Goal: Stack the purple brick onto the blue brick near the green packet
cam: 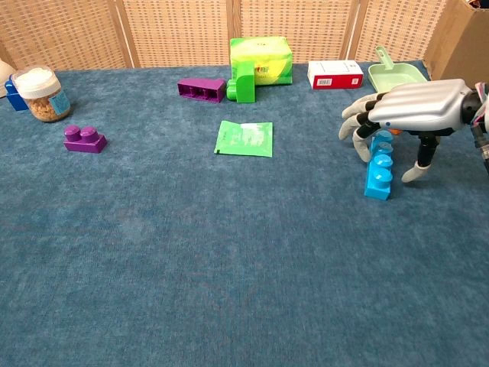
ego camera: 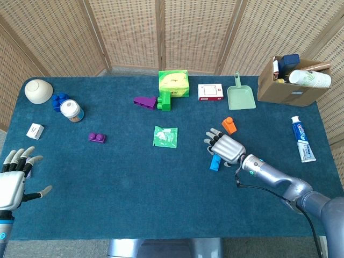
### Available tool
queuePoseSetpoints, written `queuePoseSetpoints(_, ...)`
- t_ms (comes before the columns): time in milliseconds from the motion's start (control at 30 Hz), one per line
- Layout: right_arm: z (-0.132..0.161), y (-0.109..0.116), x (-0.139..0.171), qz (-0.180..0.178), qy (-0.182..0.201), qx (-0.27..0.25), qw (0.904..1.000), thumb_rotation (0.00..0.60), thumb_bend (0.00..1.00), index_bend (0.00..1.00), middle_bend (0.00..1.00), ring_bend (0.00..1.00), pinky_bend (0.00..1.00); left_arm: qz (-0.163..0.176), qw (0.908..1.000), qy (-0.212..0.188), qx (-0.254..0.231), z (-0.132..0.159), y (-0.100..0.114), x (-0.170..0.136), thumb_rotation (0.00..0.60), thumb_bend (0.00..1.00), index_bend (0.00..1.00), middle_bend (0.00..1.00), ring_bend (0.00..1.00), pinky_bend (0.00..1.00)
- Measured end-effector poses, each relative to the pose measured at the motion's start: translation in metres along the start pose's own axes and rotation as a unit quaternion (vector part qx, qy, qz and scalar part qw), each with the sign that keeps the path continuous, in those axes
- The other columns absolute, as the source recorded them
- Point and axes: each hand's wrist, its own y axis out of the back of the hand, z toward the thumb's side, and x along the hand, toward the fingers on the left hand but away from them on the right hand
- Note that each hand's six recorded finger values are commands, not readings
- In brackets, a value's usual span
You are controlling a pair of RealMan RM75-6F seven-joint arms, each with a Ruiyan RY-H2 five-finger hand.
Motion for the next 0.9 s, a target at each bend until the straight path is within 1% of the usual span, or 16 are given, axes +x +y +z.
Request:
queuePoseSetpoints(200, 0.001, -0.002, 0.000, -0.001, -0.002, -0.002, 1.0000, 0.600, 0.05, 0.46, 0.19, 0.00, 0.02, 0.001, 1.0000, 0.000, 0.000, -0.001, 0.001, 0.000, 0.502, 0.13, 0.22, 0.10, 0.00, 0.00)
queuePoseSetpoints(433, 0.003, -0.005, -0.002, 0.001, -0.003, 0.000, 1.0000, 0.600, 0.05, 0.55, 0.20, 0.00, 0.02, 0.002, 1.0000, 0.000, -0.001, -0.001, 0.001, -0.001, 0.506, 0.13, 0.22, 0.10, 0.00, 0.00)
queuePoseSetpoints(533, 0.004, -0.003, -0.002, -0.004, -0.002, 0.000, 1.0000, 0.600, 0.05, 0.57, 0.21, 0.00, 0.02, 0.002, 1.0000, 0.001, -0.002, -0.002, 0.001, -0.001, 0.506, 0.13, 0.22, 0.10, 0.00, 0.00)
queuePoseSetpoints(900, 0.009, 0.006, 0.000, -0.018, 0.001, -0.003, 0.9998, 0.600, 0.04, 0.59, 0.22, 0.00, 0.02, 0.003, 1.0000, 0.002, -0.002, -0.004, 0.001, -0.002, 0.508, 0.13, 0.22, 0.10, 0.00, 0.00)
